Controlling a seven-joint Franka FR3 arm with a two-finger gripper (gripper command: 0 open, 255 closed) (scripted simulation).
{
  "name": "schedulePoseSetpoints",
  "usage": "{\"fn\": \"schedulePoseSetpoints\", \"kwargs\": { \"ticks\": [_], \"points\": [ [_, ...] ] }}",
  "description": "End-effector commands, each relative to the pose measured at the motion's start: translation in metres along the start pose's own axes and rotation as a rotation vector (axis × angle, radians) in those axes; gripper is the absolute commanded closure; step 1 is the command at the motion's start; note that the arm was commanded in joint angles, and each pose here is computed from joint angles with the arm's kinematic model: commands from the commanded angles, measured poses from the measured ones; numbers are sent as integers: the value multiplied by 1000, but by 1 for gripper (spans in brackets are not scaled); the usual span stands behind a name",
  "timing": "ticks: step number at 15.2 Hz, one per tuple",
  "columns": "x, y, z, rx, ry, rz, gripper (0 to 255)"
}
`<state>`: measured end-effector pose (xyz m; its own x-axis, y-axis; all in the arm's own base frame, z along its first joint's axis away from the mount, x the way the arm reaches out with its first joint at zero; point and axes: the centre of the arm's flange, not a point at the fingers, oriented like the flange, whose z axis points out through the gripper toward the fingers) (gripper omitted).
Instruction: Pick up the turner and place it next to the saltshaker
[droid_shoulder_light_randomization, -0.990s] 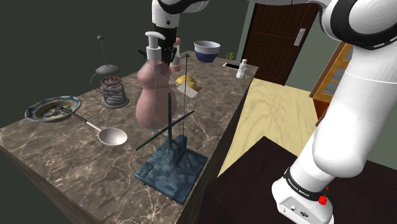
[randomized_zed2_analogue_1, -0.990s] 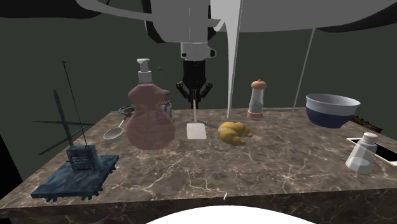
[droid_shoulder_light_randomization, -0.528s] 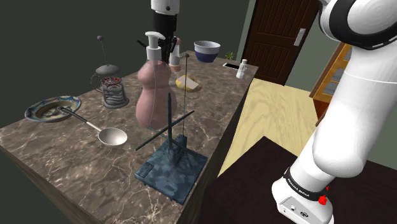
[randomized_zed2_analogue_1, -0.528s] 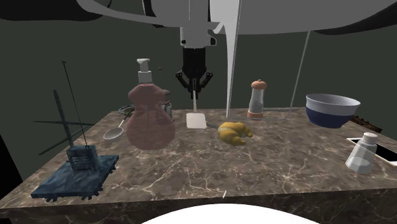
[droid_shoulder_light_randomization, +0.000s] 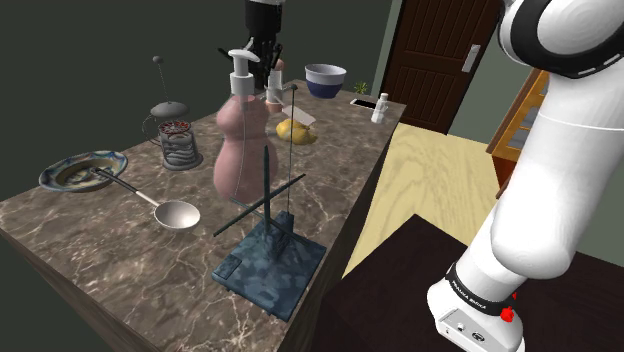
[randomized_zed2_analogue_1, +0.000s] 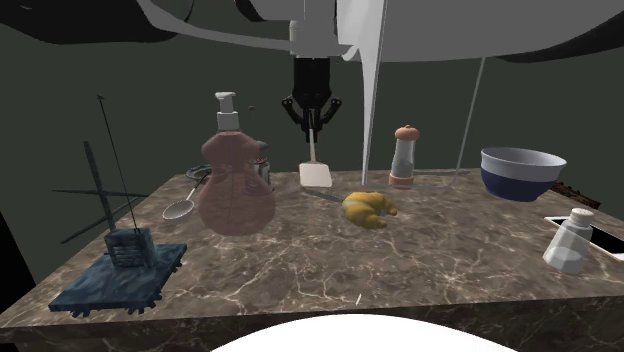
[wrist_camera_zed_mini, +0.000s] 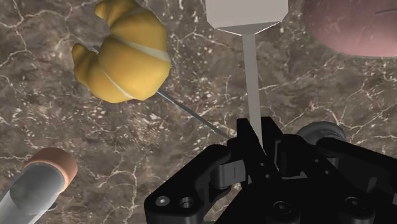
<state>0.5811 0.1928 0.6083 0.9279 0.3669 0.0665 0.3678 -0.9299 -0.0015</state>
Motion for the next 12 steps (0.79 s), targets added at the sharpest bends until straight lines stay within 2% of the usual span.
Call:
{"fn": "schedulePoseSetpoints", "kwargs": {
  "ticks": [1, 12],
  "points": [
    [-4, 25, -1, 0, 0, 0, 255],
    [-23, 169, -2, 0, 0, 0, 255]
  ]
}}
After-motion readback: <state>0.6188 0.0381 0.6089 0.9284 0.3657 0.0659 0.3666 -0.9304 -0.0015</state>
